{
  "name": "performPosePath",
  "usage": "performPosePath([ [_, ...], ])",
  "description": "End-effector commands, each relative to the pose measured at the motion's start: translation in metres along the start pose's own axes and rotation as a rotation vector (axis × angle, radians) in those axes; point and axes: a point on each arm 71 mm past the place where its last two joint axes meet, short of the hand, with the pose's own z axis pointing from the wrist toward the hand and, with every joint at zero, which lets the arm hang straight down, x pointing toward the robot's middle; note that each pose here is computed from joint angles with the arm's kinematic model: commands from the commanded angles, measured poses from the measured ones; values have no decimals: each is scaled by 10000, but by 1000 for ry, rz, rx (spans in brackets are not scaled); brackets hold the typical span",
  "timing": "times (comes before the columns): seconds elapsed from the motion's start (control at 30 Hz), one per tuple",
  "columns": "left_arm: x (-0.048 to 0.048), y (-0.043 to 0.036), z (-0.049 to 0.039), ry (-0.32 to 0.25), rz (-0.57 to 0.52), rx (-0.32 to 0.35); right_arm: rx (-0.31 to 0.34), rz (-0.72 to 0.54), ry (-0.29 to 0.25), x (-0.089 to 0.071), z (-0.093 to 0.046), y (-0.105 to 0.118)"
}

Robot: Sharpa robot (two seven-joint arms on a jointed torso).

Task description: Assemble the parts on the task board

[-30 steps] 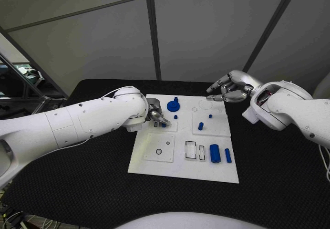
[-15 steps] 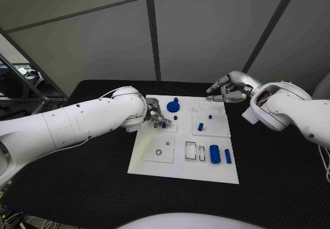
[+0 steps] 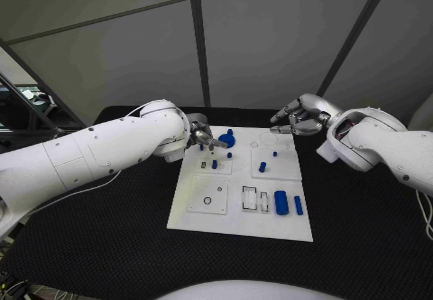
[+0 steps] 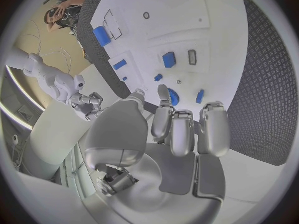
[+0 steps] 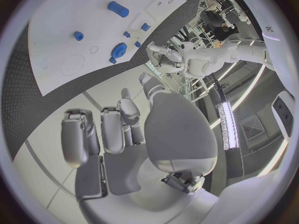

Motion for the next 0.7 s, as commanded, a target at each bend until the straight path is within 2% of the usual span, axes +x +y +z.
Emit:
performPosePath([
  [0.03,-151,39,1,13,13,-18,-7,-3,-2,-10,4,11],
  [0.17,-398,91,66,2,17,-42,-6,-3,-3,-10,7,11],
  [0.27,-480,143,135,3,24,-66,-7,-2,-3,-6,11,16],
  [0.5,-507,233,309,37,48,-124,-8,-2,-2,-1,12,24],
  [0.7,-493,285,406,57,56,-163,-8,-2,-4,-1,12,28],
])
